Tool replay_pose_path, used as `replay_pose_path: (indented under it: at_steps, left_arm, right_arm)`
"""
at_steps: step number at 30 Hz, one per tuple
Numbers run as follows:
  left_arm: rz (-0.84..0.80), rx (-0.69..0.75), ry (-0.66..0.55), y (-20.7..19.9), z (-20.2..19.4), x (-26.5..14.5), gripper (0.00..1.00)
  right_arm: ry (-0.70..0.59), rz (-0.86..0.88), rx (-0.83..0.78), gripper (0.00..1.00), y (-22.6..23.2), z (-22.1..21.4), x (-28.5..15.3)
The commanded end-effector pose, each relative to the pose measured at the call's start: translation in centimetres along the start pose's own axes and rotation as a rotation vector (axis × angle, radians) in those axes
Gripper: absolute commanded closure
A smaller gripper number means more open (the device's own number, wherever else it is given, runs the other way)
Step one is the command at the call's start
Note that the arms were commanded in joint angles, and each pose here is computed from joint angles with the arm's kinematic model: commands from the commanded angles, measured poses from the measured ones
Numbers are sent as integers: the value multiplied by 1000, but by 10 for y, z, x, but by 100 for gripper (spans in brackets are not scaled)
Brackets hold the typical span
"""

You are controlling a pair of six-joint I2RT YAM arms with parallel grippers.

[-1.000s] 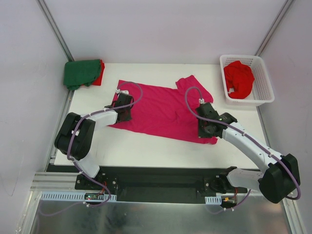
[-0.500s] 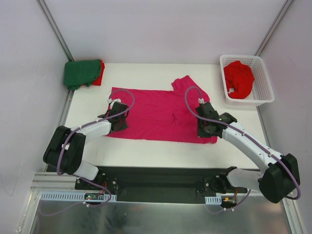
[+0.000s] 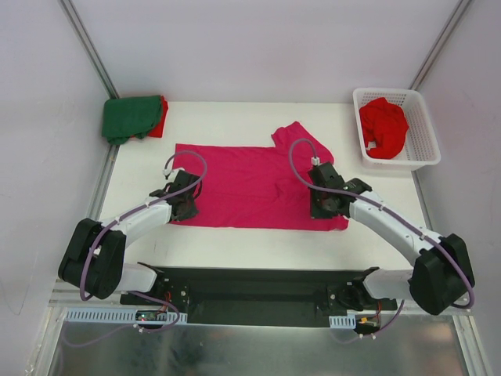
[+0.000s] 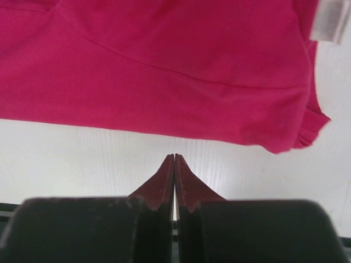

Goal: Fold and stack the t-shirts
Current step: Fold the flattened tshirt in 1/3 of the way

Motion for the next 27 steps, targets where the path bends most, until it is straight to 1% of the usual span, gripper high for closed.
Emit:
replay_pose_path:
  at_steps: [1, 6, 13, 27]
  left_arm:
    - [33, -17, -6, 4, 0, -2, 100]
    - [34, -13, -7, 5, 0, -2, 100]
    - [37, -8, -6, 4, 0, -2, 100]
    - [40, -2, -9, 4, 1, -2, 100]
  right_arm:
    - [-63, 115, -16, 99, 23, 22, 15]
    - [-53, 127, -54, 99, 43, 38, 38]
    - [-20, 123, -89, 99, 61, 41, 57]
    - [72, 64, -115, 99, 63, 1, 86]
Point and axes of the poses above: each gripper's point midway between its finger pads, its own x axis out along the fingers, its own y axis along the line the jaws close on, z = x × y, the point moved 9 cm from there along -x, back along the fingers, and after that the axes turned 5 degrees about -x, right-handed, at the moved point
